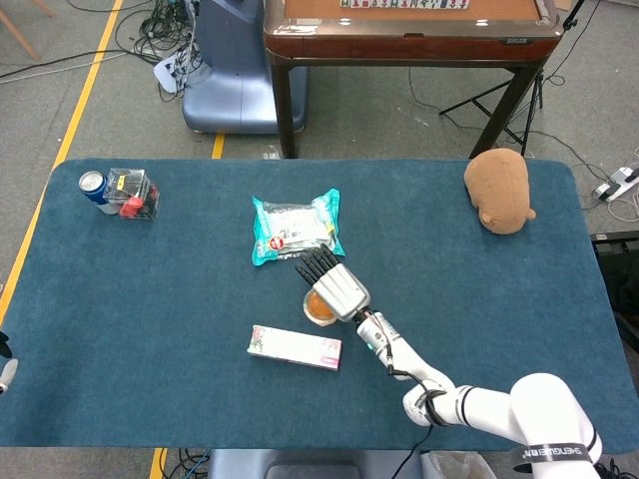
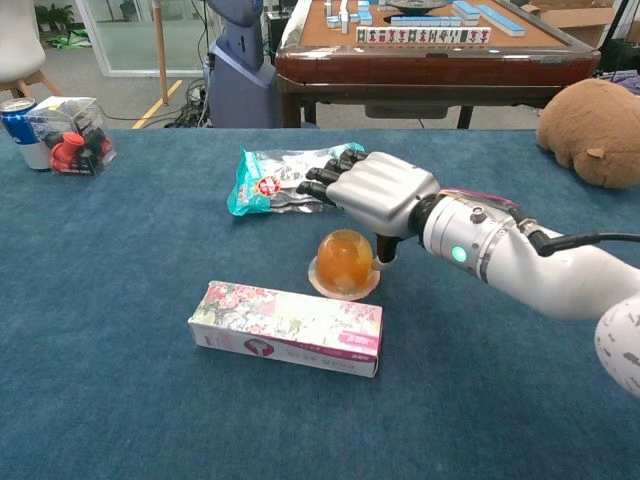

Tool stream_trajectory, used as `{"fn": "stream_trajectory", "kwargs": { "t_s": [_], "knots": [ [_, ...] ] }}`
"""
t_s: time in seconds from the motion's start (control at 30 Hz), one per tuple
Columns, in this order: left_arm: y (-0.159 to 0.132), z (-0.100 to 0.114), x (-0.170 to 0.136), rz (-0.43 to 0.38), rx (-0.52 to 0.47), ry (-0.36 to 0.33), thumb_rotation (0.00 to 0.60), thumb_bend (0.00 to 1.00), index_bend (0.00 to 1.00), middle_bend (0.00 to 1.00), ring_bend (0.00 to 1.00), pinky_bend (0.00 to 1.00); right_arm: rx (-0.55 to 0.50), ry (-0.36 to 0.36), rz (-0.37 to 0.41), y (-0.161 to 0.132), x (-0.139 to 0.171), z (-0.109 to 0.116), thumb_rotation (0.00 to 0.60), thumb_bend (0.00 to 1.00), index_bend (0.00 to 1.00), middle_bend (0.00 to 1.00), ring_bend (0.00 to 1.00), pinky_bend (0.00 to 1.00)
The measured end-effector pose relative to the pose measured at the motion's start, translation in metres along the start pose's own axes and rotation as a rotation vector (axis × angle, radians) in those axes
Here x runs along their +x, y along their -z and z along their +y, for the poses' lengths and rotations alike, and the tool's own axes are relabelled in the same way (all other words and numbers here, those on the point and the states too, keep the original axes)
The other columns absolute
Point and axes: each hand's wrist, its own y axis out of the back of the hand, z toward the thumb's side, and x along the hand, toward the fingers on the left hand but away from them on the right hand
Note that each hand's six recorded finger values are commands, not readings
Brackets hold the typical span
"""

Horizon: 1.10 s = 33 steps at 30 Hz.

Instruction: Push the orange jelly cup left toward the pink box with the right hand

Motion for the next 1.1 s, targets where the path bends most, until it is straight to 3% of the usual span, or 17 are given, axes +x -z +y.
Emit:
{"fn": "stream_trajectory", "kwargs": {
  "t_s": [0.47,0.73,0.93,1.1],
  "knots": [
    [0.006,0.003,0.000,0.013,-0.006,-0.004,0.600,0.31,0.58,0.41,0.38,0.54,-0.065,0.038,-0.054,-0.012,-0.021,0.013,0.600,0.00,0.00,0.00,0.00,0.00],
    [0.004,0.001,-0.001,0.003,-0.005,0.004,0.600,0.31,0.58,0.43,0.40,0.54,-0.052,0.055,-0.060,-0.008,-0.014,0.020,0.600,0.00,0.00,0.00,0.00,0.00],
    [-0.009,0.000,-0.004,-0.051,-0.010,0.002,0.600,0.31,0.60,0.47,0.42,0.54,-0.045,0.090,-0.091,0.014,0.009,0.035,0.600,0.00,0.00,0.00,0.00,0.00],
    [-0.023,0.003,-0.010,-0.094,0.005,-0.020,0.600,0.31,0.62,0.48,0.42,0.54,-0.044,0.107,-0.146,0.051,0.039,0.047,0.600,0.00,0.00,0.00,0.00,0.00]
  ]
}}
